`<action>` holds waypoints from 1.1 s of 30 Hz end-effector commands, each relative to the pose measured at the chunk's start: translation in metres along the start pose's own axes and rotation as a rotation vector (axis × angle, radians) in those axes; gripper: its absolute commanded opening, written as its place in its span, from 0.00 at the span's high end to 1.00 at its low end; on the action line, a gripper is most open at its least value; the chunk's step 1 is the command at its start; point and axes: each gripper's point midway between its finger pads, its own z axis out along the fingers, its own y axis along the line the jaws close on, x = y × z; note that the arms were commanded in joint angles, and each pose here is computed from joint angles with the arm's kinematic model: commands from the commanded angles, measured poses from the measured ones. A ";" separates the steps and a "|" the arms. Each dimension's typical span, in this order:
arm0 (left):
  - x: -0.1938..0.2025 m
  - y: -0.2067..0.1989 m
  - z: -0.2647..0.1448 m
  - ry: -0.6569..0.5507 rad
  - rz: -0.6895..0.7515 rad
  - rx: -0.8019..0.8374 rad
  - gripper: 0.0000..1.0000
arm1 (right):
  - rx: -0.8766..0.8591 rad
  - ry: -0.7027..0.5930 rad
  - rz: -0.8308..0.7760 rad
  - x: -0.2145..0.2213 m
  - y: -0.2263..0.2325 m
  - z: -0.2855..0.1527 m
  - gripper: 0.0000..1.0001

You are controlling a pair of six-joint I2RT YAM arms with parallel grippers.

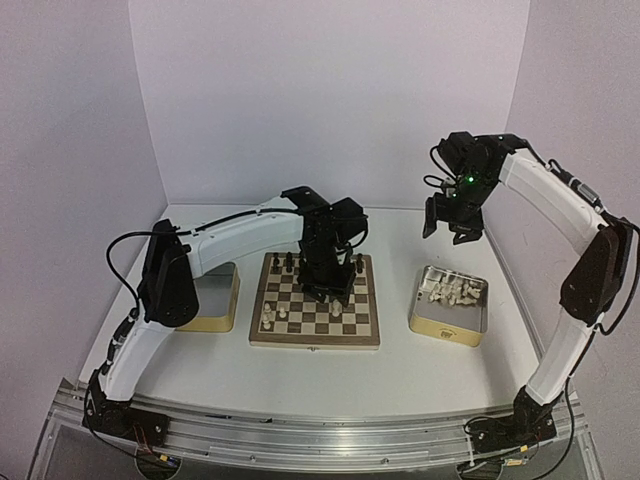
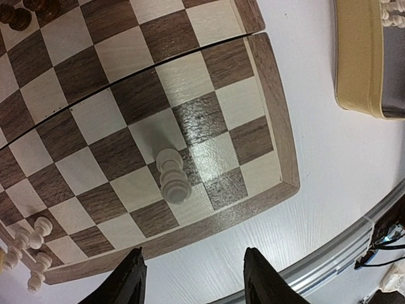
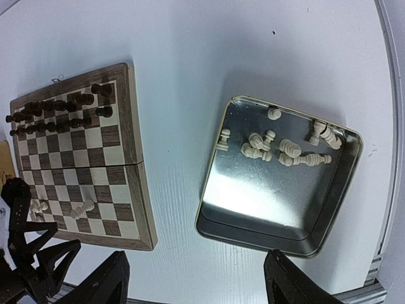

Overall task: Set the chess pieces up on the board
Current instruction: Pick up the chess piece from the chessboard.

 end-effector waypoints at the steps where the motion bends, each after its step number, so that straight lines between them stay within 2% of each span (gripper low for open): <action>1: -0.018 0.000 0.004 -0.060 -0.020 -0.016 0.50 | -0.038 -0.007 -0.009 -0.001 0.007 -0.001 0.28; 25: -0.031 0.000 0.029 -0.077 -0.001 -0.025 0.76 | -0.071 0.016 -0.028 -0.005 0.018 0.007 0.28; 33: -0.031 0.005 0.030 -0.076 -0.003 -0.047 0.96 | -0.073 0.024 -0.030 -0.005 0.019 0.010 0.29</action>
